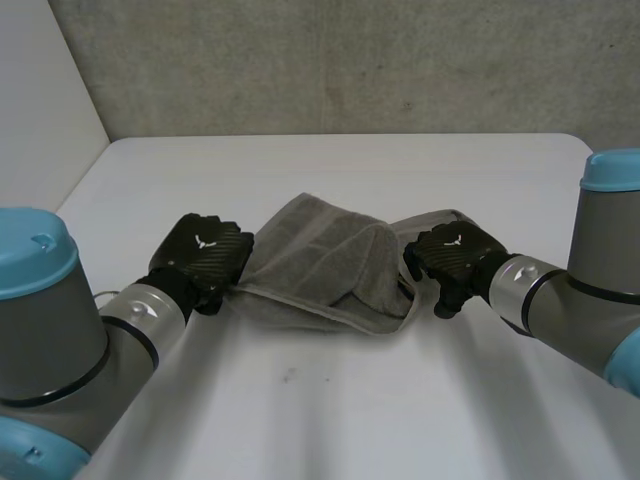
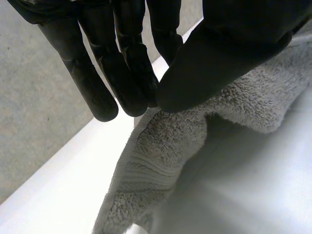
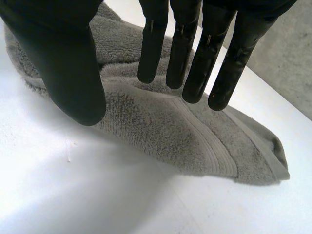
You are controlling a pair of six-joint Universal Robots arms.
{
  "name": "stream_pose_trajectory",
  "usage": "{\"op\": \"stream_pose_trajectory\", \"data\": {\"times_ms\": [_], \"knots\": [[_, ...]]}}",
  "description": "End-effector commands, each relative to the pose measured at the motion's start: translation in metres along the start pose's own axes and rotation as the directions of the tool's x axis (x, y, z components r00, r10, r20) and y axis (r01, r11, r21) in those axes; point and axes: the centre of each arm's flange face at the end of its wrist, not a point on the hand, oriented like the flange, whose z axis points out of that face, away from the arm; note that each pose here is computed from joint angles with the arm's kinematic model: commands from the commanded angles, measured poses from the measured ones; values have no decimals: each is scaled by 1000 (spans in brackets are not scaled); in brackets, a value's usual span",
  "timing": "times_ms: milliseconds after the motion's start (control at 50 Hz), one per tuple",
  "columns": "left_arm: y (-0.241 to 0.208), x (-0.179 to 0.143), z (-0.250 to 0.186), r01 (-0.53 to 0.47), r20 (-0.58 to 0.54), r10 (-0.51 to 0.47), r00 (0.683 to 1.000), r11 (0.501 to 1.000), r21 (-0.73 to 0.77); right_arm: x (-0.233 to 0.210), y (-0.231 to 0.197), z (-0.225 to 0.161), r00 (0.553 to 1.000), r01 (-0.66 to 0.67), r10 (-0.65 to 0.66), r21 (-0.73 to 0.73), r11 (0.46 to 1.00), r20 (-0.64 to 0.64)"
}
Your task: Fold the towel.
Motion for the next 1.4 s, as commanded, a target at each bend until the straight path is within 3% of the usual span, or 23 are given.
{"op": "stream_pose_trajectory", "data": {"times_ms": [20, 120, 260, 380, 480, 600, 640, 660, 700, 740, 760, 800, 880, 920, 960, 1020, 1060, 1080, 1120, 1260, 1360, 1400], "knots": [[-7, 5, -6, -4, -11, 5, 1000, 1000, 28, -9, 3, 1, 994, 63, -68, 52, 997, 84], [-11, 4, -6, -6, -8, 6, 1000, 999, 42, -18, 11, 7, 982, 152, -162, 99, 983, 96], [-13, 2, -5, 11, -2, -11, 1000, 999, 47, -21, 22, 24, 952, 298, -305, 210, 931, 4], [-17, -2, -2, 14, 8, -15, 1000, 998, 59, -19, 29, 37, 930, 366, -367, 217, 905, -37], [-32, -9, 2, 11, 31, -14, 999, 994, 109, -12, 20, 41, 882, 470, -463, 218, 855, -86], [-62, -22, -2, 8, 73, -23, 997, 979, 205, 2, -10, 29, 894, 447, -432, 244, 860, -116], [-93, -36, -10, 35, 103, -70, 992, 950, 309, 17, -51, 6, 920, 392, -360, 303, 869, -158], [-93, -36, -10, 36, 103, -71, 992, 950, 310, 17, -51, 5, 920, 391, -359, 304, 869, -158], [-112, -44, -16, 52, 116, -102, 988, 927, 371, 27, -77, -11, 935, 351, -302, 357, 866, -186], [-150, -62, -30, 77, 138, -165, 977, 867, 492, 48, -125, -46, 955, 273, -174, 480, 833, -240], [-150, -62, -30, 77, 138, -165, 977, 867, 493, 48, -125, -46, 955, 273, -174, 481, 833, -240], [-181, -81, -45, 79, 160, -210, 965, 808, 584, 64, -158, -82, 957, 240, -100, 550, 800, -272], [-200, -96, -56, 55, 195, -229, 954, 770, 636, 80, -167, -106, 947, 240, -80, 525, 817, -310], [-204, -101, -59, 49, 208, -233, 950, 770, 636, 81, -167, -111, 951, 222, -72, 501, 837, -301], [-198, -101, -57, 70, 201, -226, 953, 811, 581, 72, -164, -115, 966, 184, -76, 446, 876, -248], [-191, -97, -52, 87, 187, -219, 958, 841, 535, 66, -161, -115, 971, 176, -88, 417, 892, -221], [-162, -86, -27, 133, 151, -207, 967, 909, 394, 52, -150, -98, 983, 158, -112, 360, 920, -147], [-162, -86, -27, 134, 150, -207, 967, 910, 393, 51, -150, -98, 983, 158, -112, 359, 920, -147], [-128, -75, 2, 166, 119, -199, 973, 956, 241, 39, -139, -78, 989, 145, -124, 325, 934, -85], [-76, -59, 56, 159, 81, -164, 983, 985, 62, 27, -111, -26, 994, 109, -112, 244, 964, -4], [-71, -61, 88, 89, 95, -95, 991, 993, 74, 33, -119, 8, 984, 168, -136, 316, 934, -119], [-106, -79, 96, 43, 159, -79, 984, 975, 217, 52, -150, 14, 944, 252, -114, 449, 857, -311]]}}
